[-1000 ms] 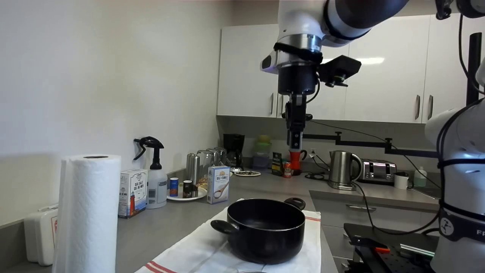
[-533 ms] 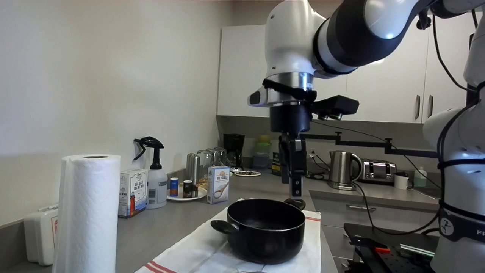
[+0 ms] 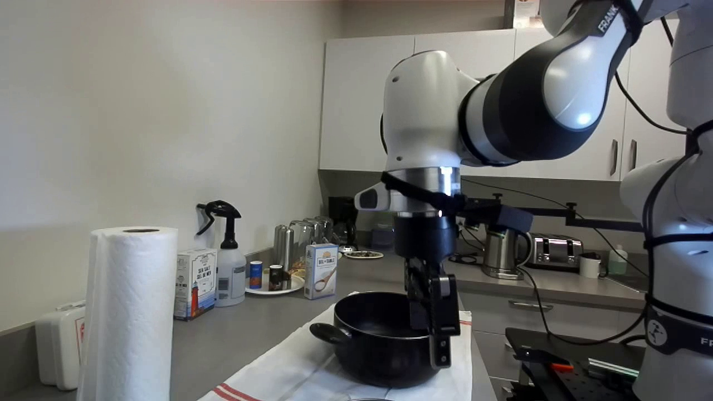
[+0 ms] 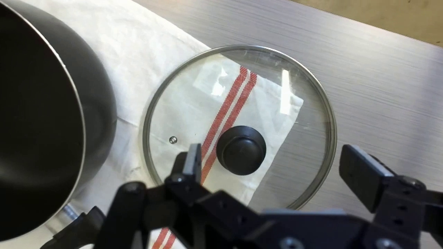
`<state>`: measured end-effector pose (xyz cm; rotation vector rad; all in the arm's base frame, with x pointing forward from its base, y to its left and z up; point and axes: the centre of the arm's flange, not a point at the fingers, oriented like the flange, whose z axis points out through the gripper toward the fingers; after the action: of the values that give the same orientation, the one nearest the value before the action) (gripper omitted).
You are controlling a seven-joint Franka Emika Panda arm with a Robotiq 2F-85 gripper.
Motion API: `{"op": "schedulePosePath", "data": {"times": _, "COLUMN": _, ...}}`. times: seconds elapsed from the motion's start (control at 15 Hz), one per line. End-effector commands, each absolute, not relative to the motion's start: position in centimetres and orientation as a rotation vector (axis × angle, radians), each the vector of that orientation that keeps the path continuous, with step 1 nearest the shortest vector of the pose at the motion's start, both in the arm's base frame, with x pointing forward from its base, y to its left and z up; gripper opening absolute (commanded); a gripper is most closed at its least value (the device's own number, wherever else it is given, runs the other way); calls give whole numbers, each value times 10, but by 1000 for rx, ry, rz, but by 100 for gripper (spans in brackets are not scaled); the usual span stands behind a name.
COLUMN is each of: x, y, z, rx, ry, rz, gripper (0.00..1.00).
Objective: Pick up the lid from the table and put it on the pot
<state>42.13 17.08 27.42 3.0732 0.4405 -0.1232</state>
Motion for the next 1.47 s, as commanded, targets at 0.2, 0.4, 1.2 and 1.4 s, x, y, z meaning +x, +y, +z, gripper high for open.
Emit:
{"op": "schedulePosePath", "data": {"times": 0.2, "x": 430, "y": 181, "z": 217, "rx": 3091, "ry": 551, "rz": -136, "gripper": 100}}
{"op": "schedulePosePath", "data": {"times": 0.4, "x": 434, "y": 181, "z": 197, "rx": 3087, "ry": 589, "rz": -160, "gripper": 100}}
{"op": "schedulePosePath", "data": {"times": 1.2, "x": 464, "y": 179, "z": 158, "rx": 3074, "ry": 666, "rz": -182, "gripper": 100}}
{"op": "schedulePosePath", "data": {"times": 1.4, "x": 472, "y": 176, "z": 153, "rx": 3070, "ry": 661, "rz": -180, "gripper": 100}}
